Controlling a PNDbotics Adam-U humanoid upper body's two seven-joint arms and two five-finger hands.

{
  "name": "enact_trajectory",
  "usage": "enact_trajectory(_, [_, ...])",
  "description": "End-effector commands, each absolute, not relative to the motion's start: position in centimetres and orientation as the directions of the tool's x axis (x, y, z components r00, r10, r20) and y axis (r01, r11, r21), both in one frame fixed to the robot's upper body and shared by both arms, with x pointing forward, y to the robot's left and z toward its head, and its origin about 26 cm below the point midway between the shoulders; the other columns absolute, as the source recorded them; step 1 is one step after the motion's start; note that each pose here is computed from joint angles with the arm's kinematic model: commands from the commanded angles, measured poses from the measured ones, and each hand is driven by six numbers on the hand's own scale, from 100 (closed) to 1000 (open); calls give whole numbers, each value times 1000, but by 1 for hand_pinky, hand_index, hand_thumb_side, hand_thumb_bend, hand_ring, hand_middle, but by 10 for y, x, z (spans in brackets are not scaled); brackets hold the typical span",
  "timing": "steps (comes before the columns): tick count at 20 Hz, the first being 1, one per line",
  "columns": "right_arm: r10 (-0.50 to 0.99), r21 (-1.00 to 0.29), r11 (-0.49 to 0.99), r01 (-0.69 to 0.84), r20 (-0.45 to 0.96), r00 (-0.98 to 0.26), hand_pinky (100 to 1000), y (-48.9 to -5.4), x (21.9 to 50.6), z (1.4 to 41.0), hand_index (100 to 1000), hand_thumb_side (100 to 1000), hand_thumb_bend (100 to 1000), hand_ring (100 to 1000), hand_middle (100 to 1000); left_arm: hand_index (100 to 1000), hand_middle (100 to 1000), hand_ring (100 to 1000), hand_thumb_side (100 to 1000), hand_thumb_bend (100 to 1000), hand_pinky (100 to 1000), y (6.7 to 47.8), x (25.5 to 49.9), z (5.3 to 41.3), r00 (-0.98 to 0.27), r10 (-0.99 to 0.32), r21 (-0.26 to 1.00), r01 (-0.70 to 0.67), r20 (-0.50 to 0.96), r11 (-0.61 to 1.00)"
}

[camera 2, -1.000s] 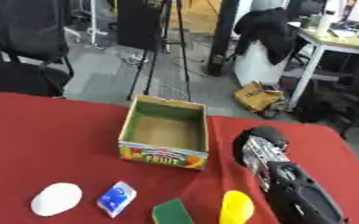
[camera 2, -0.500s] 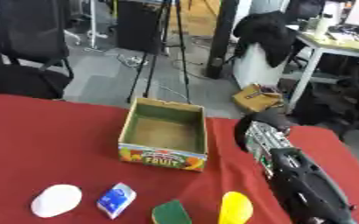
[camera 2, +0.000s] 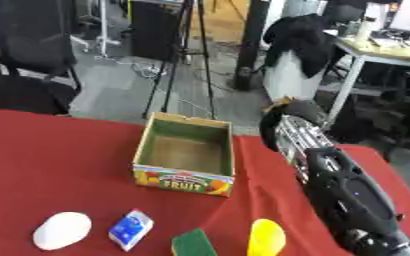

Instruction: Pick up objects on the table and place them in the box.

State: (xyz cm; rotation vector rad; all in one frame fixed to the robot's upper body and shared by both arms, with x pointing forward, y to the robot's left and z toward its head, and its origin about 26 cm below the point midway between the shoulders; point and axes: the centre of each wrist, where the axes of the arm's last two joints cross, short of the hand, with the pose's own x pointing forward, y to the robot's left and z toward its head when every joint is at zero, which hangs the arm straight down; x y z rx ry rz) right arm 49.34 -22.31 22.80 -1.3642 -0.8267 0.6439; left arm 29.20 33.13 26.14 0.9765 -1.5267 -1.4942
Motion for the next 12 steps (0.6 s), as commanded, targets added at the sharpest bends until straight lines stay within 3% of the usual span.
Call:
enact_trajectory(1, [802,-986,107,130,163,575,268,-228,491,259,284,354,100,301,147,1000,914,975,875,100,925,330,289,273,-419,-908,999,-39,-25,-9])
enact_trajectory(12, [831,-965,127,229,230,507,257,-214,485,299,273,365,100,285,134,1000,914,975,875,100,923,325,291,281,-446,-894,997,-79,-47,-13])
